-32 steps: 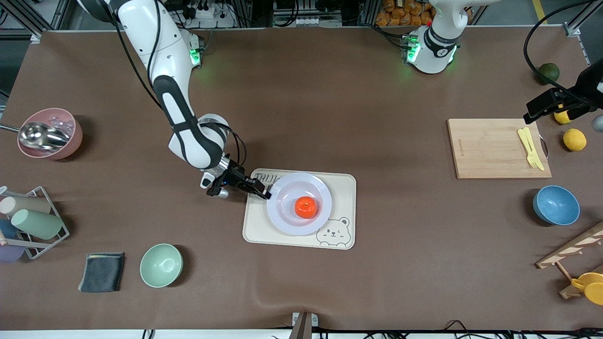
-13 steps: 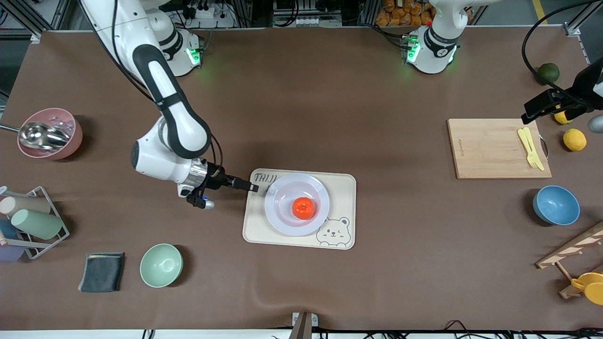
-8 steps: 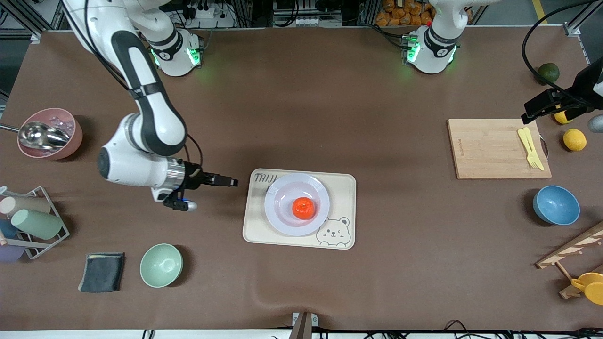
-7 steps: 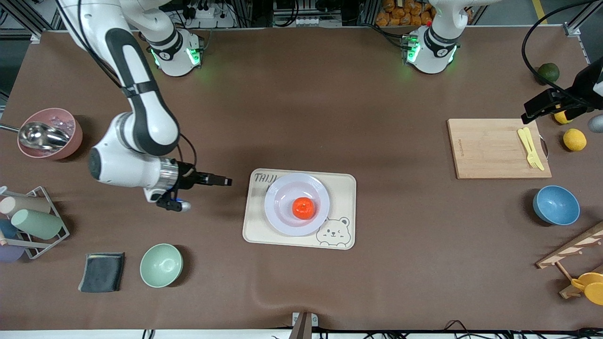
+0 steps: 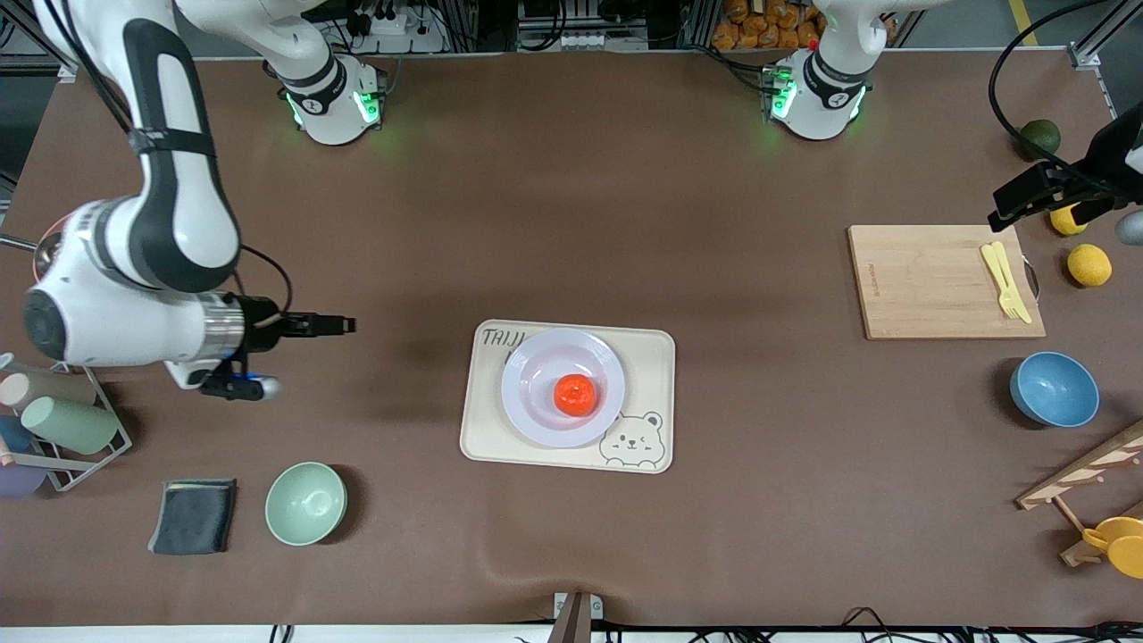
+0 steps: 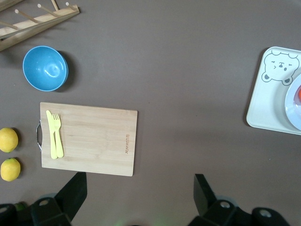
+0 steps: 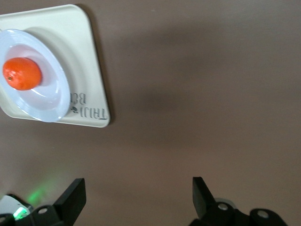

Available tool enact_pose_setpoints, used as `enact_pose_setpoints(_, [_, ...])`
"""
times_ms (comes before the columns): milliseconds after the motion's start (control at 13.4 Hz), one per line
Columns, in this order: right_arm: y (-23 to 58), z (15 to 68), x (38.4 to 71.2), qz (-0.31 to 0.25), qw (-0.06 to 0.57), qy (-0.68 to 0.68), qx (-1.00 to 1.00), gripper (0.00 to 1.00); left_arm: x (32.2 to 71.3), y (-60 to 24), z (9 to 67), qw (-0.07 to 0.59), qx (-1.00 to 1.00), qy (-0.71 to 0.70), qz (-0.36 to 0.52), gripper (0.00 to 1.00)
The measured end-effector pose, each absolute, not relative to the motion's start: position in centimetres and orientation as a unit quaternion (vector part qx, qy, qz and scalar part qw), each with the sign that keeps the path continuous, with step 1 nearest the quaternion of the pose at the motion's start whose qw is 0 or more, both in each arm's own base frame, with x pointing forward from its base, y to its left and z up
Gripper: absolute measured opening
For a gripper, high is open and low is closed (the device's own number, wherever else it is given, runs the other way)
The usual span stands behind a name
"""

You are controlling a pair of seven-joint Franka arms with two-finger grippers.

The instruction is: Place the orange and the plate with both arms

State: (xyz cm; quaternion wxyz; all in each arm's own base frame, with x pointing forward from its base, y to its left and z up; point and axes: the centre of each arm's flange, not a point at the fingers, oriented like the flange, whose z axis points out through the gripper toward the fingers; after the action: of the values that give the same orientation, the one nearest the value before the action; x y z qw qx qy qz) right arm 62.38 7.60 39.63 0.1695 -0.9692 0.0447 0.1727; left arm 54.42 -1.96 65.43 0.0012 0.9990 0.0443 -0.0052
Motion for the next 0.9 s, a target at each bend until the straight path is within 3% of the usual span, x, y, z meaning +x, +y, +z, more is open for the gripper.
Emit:
enact_pose_setpoints(448, [-0.1, 45.9, 61.9, 0.165, 0.119, 0.047, -0.978, 1.00, 54.2, -2.3, 65.8, 0.001, 0.999, 0.041, -0.002, 1.00])
enact_pose_setpoints(896, [-5.5, 55.1, 58.5, 0.100, 0.078, 0.031, -0.991, 1.00, 54.1, -4.1, 65.5, 0.001, 1.000, 0.024, -0.005, 1.00])
